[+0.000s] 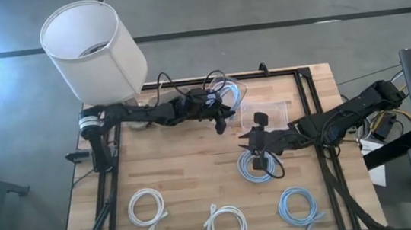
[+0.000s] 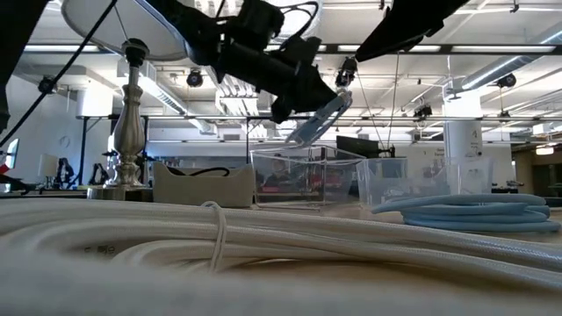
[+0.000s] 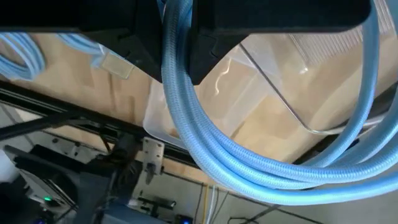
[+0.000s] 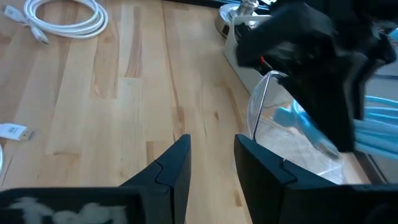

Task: Pick & Place USB Port
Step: Put the top left blue USB cable into the left transparent bin

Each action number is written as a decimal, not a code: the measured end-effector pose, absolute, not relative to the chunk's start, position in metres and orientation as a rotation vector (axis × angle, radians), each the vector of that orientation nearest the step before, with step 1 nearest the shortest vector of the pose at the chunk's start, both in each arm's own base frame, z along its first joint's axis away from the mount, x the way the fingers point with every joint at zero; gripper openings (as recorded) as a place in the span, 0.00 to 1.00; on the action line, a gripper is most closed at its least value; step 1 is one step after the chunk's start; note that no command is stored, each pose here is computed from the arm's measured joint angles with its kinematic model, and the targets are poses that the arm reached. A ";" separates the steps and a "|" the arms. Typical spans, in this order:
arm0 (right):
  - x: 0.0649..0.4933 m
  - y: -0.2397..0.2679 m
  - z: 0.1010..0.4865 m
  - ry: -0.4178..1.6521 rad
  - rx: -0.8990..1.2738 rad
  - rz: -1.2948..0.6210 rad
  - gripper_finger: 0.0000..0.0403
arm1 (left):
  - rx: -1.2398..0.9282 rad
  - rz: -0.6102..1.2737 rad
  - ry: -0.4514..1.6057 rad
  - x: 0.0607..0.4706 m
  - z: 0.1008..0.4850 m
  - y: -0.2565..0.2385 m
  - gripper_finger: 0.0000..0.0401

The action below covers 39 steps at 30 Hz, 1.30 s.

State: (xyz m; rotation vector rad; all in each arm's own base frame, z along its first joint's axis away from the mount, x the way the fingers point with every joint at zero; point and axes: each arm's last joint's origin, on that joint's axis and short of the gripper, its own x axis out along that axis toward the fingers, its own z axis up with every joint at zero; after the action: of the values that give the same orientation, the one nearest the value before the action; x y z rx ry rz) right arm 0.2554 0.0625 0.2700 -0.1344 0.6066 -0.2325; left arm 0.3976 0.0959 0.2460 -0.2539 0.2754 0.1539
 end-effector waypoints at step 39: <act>0.255 0.062 0.269 0.617 -0.161 -0.226 0.28 | -0.320 0.243 0.447 0.416 0.185 0.122 0.21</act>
State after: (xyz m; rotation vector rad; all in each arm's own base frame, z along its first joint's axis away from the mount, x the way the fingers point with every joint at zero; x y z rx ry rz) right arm 0.2551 0.0622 0.2694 -0.1607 0.6169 -0.2262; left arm 0.4160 0.1222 0.1855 -0.3205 0.4469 0.2432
